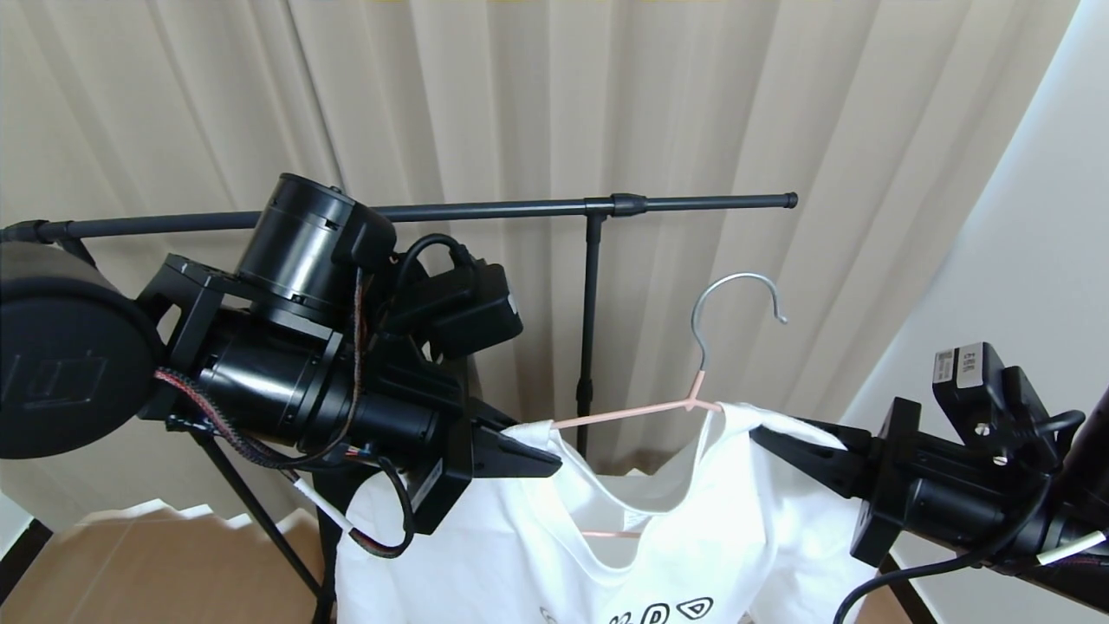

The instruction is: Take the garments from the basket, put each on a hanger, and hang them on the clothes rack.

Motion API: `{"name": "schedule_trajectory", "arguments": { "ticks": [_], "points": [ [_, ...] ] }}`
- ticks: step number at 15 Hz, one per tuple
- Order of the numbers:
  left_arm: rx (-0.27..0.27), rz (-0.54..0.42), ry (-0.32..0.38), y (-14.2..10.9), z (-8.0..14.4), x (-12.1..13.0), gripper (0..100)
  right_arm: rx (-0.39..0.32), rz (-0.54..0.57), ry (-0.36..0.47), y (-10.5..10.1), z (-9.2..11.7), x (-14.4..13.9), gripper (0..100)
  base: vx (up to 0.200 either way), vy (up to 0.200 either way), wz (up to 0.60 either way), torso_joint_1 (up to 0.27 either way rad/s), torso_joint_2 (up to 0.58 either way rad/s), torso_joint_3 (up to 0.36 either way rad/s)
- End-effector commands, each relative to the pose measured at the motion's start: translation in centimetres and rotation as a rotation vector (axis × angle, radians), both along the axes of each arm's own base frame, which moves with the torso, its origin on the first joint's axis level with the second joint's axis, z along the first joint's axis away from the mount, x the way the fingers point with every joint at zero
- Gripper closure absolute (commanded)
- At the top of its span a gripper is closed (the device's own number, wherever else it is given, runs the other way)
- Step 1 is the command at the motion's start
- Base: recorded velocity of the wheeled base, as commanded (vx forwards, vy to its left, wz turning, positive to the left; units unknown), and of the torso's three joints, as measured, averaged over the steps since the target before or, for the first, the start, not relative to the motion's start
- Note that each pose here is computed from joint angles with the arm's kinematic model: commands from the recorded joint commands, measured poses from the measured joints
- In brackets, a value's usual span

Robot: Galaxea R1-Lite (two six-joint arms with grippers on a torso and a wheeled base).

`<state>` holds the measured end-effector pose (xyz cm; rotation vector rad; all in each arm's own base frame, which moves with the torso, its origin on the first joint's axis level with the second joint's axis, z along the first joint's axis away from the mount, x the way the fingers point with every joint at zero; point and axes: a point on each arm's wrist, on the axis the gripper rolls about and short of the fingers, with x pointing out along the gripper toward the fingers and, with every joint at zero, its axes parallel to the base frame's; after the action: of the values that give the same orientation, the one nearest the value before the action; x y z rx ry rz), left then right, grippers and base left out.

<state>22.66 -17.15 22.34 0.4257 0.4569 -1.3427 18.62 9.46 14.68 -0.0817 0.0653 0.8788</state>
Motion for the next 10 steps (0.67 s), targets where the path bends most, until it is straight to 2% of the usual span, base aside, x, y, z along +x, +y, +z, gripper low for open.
{"name": "schedule_trajectory", "arguments": {
  "ticks": [1, 10],
  "points": [
    [0.002, 0.001, 0.001, 0.06, -0.05, -0.07, 100, 0.003, 0.002, -0.003, 0.0, 0.08, -0.04, 100, 0.0, 0.0, 0.0, 0.0, 0.0, 0.0],
    [-0.009, 0.01, -0.013, 0.38, 0.42, -0.22, 100, 0.002, -0.003, -0.008, -0.14, 0.2, -0.33, 100, 0.0, 0.0, 0.0, 0.0, 0.0, 0.0]
  ]
}}
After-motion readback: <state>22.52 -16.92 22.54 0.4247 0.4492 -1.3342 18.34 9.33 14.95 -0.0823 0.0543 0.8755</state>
